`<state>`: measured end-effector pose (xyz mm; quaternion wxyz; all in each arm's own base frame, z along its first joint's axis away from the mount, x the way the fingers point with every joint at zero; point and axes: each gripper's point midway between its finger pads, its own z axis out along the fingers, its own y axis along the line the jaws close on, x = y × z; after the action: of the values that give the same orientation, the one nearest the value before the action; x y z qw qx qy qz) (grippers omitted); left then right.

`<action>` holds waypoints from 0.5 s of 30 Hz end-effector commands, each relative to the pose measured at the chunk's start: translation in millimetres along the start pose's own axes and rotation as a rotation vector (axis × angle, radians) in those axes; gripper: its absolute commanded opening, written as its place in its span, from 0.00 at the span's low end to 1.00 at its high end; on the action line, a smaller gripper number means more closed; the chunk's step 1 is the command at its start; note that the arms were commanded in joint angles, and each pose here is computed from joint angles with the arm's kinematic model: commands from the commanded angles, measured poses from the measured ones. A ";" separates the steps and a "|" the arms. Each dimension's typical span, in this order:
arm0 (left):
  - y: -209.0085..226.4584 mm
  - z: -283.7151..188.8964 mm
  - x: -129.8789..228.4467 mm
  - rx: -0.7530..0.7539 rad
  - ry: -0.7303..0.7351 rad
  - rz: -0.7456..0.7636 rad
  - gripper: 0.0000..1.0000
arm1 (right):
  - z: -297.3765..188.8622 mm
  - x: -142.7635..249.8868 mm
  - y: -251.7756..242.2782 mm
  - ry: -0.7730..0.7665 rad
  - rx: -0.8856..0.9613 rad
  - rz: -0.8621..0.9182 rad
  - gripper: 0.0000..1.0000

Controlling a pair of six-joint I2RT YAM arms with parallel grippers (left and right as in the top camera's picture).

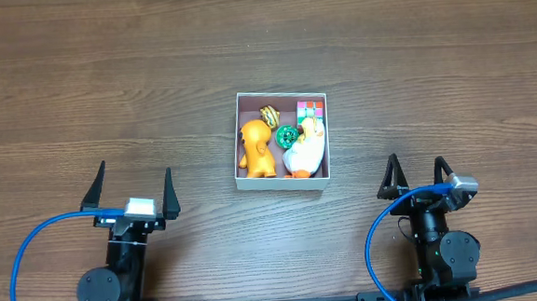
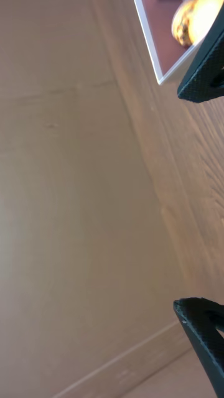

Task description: Pack container

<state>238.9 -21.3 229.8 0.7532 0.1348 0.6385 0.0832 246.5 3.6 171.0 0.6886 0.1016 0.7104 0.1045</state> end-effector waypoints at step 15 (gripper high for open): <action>10.9 -7.4 80.1 -0.122 0.250 -0.232 1.00 | 0.0 0.8 1.8 -0.008 -0.012 -0.008 1.00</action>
<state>246.5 9.9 159.7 0.6806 0.0323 0.7290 0.0652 246.5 3.6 170.9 0.6884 0.1018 0.7105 0.1046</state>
